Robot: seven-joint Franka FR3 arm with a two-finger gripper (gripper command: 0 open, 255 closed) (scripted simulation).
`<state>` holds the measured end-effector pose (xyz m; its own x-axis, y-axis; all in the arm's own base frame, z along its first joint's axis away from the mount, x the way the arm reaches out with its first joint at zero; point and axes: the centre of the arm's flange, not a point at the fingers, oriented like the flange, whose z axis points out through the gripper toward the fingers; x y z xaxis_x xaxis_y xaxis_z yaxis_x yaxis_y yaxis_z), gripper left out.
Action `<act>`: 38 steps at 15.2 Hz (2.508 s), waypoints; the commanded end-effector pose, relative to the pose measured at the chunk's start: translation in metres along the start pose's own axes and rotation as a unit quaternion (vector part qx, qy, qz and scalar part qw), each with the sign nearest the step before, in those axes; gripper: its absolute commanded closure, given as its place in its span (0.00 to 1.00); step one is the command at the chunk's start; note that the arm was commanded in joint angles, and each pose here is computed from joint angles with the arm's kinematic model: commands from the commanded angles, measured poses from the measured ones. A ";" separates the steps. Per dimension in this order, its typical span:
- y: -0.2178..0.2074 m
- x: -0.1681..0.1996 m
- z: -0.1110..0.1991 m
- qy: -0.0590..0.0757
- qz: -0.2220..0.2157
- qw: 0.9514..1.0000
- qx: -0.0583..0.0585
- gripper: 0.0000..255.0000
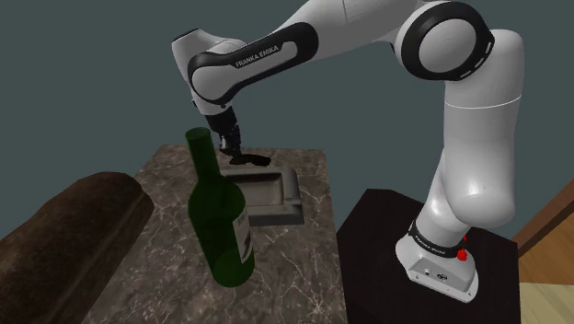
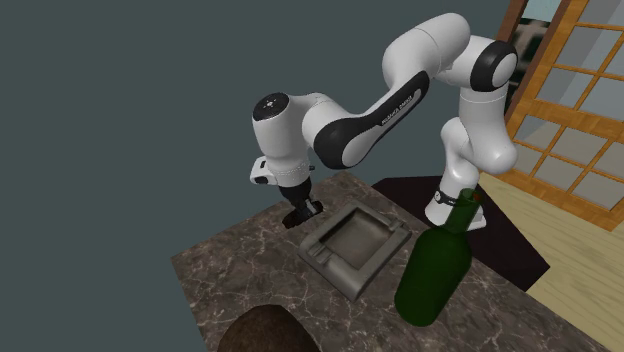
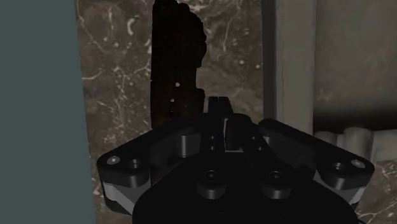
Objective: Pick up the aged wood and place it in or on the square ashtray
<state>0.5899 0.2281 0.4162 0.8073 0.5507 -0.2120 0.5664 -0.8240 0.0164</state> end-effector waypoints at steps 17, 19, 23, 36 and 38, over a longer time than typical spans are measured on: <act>0.043 -0.049 0.049 0.111 0.003 0.994 0.025 0.00; 0.043 -0.049 0.049 0.111 0.003 0.994 0.025 0.00; 0.043 -0.049 0.048 0.111 0.003 0.994 0.025 0.00; 0.043 -0.052 0.033 0.111 0.003 0.994 0.025 1.00; 0.044 -0.054 0.023 0.111 0.003 0.994 0.025 1.00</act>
<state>0.5664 0.1596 0.4010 0.8310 0.5562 0.0088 0.5562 -0.8304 -0.0335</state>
